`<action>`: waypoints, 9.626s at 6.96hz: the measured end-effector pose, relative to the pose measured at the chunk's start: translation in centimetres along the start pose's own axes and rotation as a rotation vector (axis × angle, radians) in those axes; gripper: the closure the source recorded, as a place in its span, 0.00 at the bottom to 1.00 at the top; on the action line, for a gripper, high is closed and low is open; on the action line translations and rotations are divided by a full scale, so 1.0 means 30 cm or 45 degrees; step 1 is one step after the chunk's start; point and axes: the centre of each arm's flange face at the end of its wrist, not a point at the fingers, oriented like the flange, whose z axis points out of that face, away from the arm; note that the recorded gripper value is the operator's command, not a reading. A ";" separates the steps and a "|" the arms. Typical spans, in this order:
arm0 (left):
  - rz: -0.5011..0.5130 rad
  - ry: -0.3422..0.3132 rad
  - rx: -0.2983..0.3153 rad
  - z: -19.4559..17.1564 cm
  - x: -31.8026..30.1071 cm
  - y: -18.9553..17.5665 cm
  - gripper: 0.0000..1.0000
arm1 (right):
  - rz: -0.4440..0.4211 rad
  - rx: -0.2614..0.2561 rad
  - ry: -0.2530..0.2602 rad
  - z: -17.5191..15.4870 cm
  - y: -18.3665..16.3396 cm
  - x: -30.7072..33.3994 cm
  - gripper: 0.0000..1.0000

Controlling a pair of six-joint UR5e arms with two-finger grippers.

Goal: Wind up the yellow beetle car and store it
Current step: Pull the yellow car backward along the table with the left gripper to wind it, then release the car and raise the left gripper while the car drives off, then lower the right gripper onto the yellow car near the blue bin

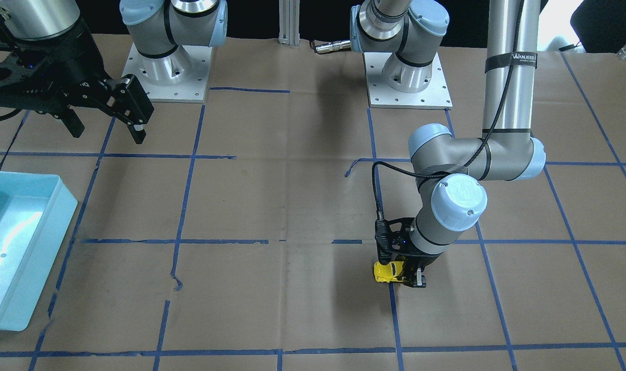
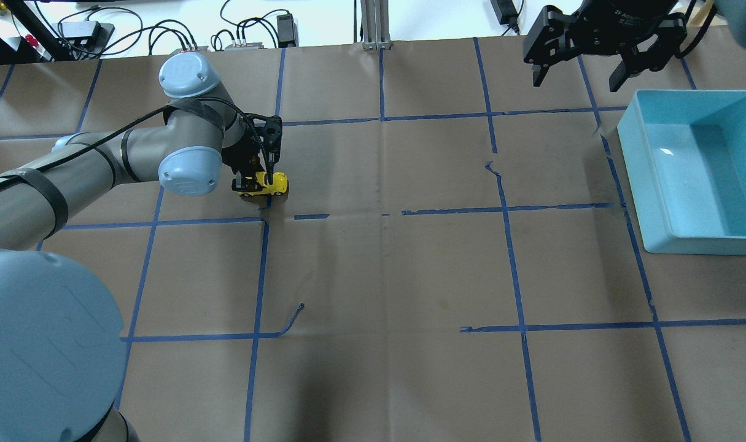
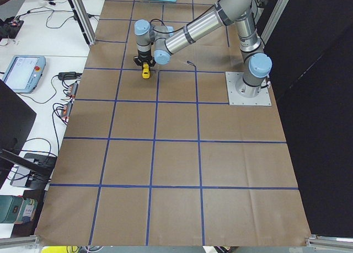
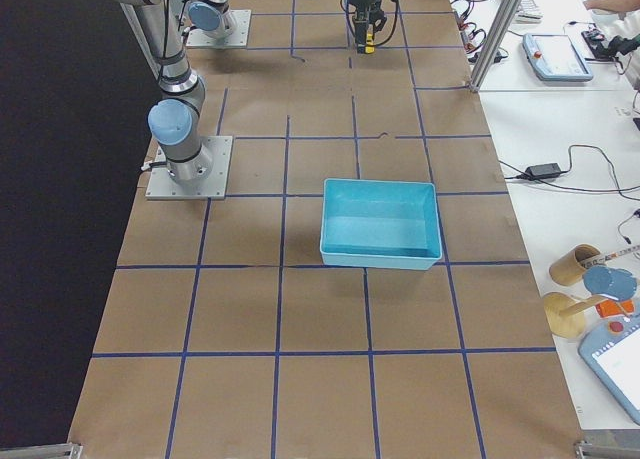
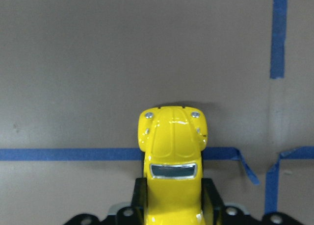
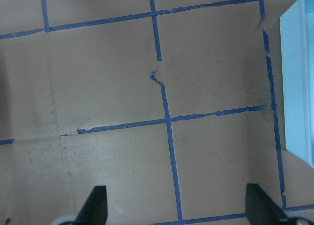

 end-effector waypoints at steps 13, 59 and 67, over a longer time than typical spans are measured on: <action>-0.005 -0.001 -0.006 -0.003 -0.025 0.211 1.00 | -0.010 -0.028 0.006 0.017 0.015 0.002 0.00; -1.885 -0.017 -0.093 -0.989 0.278 -0.065 0.00 | -1.703 -0.052 -0.094 0.915 -0.526 0.369 0.00; -1.876 -0.015 -0.097 -0.988 0.280 -0.065 0.00 | -1.817 -0.092 -0.125 1.064 -0.366 0.607 0.00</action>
